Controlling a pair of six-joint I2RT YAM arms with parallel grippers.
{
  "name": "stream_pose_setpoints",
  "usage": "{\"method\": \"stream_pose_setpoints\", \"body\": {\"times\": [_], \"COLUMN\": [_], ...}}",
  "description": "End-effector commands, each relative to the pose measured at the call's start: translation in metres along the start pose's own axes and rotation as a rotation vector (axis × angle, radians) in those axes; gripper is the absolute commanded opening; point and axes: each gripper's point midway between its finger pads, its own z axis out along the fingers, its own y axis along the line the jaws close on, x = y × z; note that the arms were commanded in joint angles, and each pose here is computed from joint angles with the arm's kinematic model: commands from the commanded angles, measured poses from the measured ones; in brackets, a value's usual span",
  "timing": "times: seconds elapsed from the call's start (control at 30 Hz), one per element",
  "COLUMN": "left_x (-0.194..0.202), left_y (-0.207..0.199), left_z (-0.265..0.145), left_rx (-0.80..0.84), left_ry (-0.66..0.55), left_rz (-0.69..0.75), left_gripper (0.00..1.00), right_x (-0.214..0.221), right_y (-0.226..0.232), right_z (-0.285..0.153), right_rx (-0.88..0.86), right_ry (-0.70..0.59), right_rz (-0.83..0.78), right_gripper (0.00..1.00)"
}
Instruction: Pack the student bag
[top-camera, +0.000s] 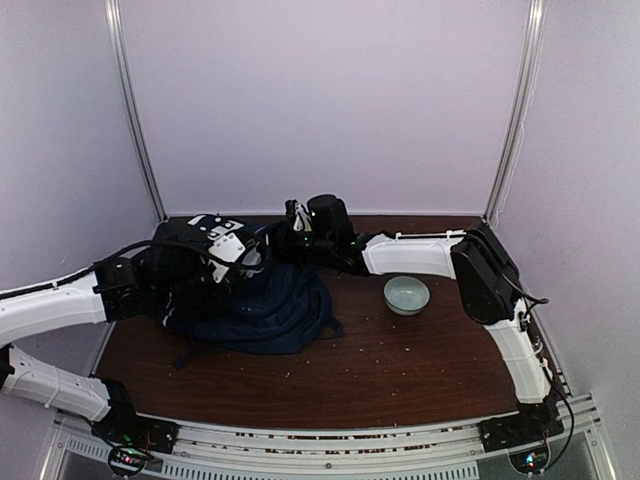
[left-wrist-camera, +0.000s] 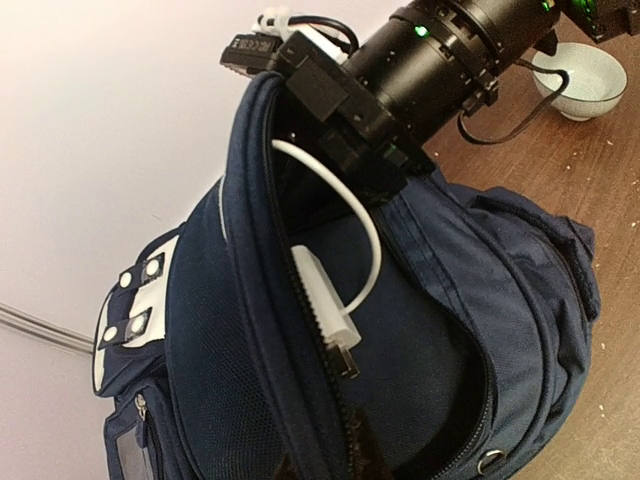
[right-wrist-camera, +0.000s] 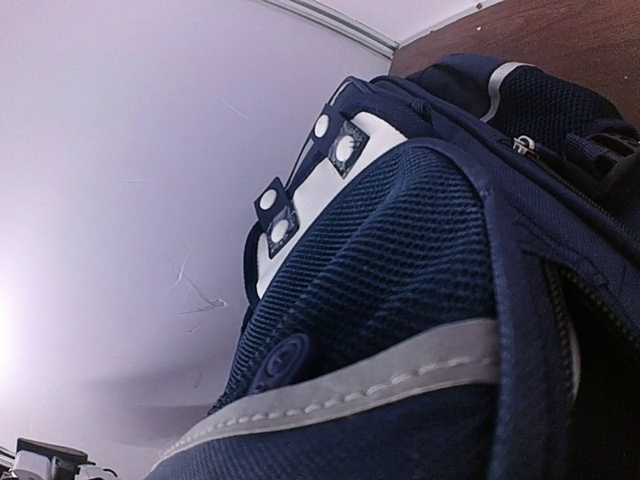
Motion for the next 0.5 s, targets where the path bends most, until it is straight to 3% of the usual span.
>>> {"method": "stream_pose_setpoints", "body": {"times": [0.0, 0.23, 0.47], "left_x": [-0.116, -0.128, -0.073], "left_y": [0.013, -0.007, 0.017], "left_z": [-0.047, -0.035, -0.024], "left_rx": [0.042, 0.134, -0.050], "left_ry": [-0.409, -0.474, -0.360], "left_rz": [-0.095, -0.149, -0.321], "left_gripper": [0.00, 0.00, 0.00], "right_x": [-0.012, 0.013, 0.011], "right_y": [0.027, 0.033, 0.013], "right_z": [-0.001, 0.013, -0.031], "right_rx": [-0.021, -0.026, 0.042], "right_ry": [-0.075, -0.017, 0.005], "right_rz": [-0.024, -0.038, -0.106], "right_gripper": [0.00, 0.00, 0.23]}}
